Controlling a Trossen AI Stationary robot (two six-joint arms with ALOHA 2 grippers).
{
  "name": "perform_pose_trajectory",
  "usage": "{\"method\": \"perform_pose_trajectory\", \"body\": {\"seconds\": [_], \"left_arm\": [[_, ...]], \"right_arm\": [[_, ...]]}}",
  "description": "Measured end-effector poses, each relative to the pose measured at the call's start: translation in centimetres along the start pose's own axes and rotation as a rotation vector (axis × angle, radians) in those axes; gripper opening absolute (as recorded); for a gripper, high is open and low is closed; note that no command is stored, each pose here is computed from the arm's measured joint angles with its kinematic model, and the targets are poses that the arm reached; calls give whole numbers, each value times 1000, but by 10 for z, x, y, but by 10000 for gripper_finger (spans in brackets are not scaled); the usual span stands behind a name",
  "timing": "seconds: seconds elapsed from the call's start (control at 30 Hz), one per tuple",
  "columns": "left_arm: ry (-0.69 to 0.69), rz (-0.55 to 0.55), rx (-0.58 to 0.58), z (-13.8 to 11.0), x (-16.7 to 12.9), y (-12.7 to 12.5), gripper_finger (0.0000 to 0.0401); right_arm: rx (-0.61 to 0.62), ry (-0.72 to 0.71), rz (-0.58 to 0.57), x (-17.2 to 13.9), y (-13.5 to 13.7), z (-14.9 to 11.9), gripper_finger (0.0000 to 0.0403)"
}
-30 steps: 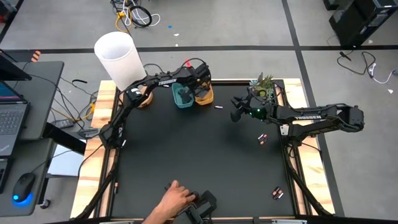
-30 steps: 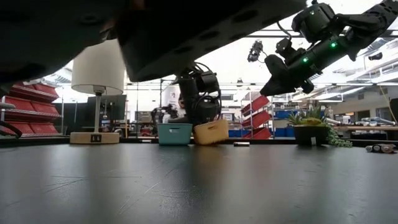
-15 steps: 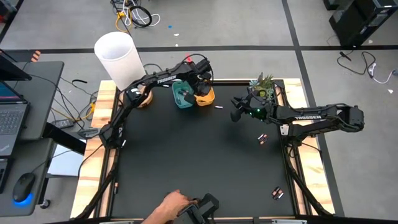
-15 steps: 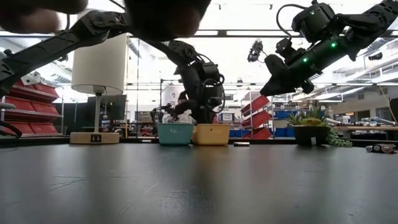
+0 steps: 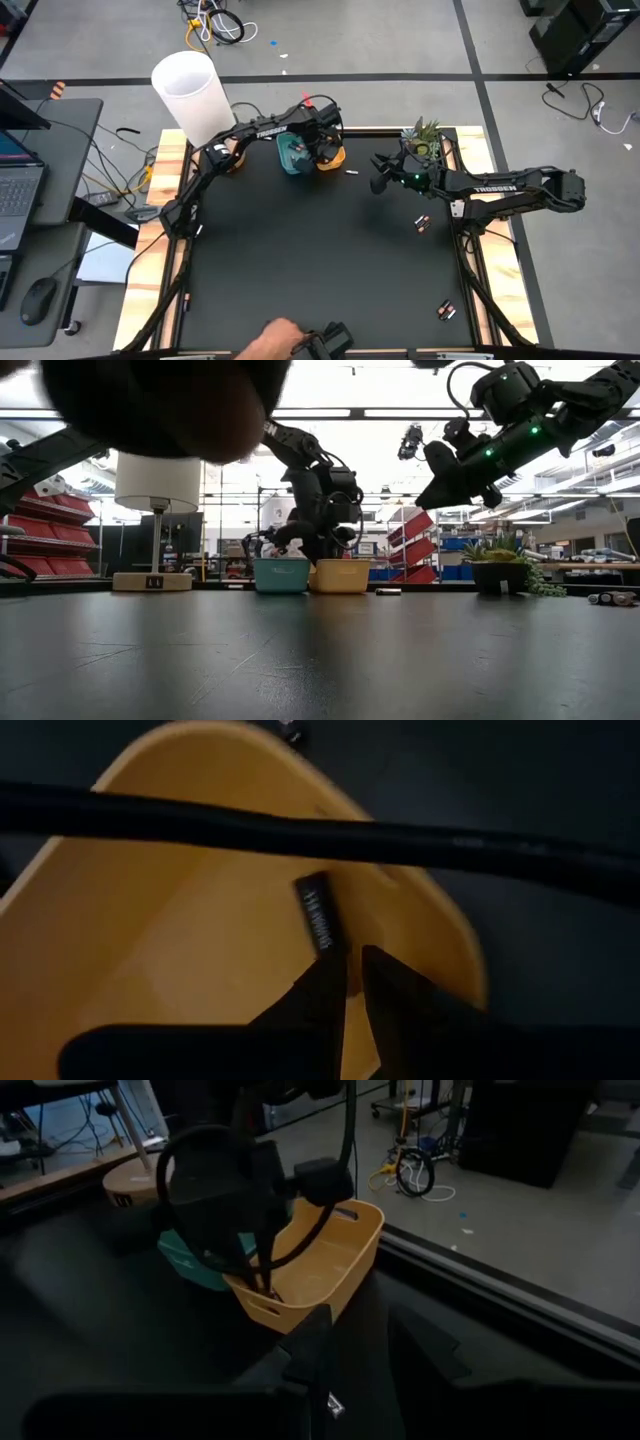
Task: Sort batteries
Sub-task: Put the gold black battery into the blue bin
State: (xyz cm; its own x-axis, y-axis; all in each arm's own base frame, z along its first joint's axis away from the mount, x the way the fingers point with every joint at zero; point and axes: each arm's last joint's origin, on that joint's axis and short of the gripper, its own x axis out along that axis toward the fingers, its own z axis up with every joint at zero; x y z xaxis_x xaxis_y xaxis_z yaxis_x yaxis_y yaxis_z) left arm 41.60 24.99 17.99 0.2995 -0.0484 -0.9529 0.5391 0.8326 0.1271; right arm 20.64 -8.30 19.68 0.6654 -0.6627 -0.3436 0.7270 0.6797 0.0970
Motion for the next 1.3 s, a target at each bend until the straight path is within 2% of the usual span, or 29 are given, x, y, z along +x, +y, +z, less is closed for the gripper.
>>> {"method": "perform_pose_trajectory", "body": {"seconds": [0.17,0.33,0.7,0.97,1.3], "left_arm": [[6,-44,15,6,2,-8,54],[40,-135,79,7,2,-18,54],[15,-61,96,10,3,-12,60],[32,-96,87,8,7,-16,114],[77,-82,54,12,12,-20,190]], "right_arm": [[0,0,0,0,0,0,87],[-1,1,0,0,0,0,87],[-10,1,0,0,0,0,87],[-15,8,-2,0,0,-1,87],[-11,7,-5,0,-1,-1,87]]}}
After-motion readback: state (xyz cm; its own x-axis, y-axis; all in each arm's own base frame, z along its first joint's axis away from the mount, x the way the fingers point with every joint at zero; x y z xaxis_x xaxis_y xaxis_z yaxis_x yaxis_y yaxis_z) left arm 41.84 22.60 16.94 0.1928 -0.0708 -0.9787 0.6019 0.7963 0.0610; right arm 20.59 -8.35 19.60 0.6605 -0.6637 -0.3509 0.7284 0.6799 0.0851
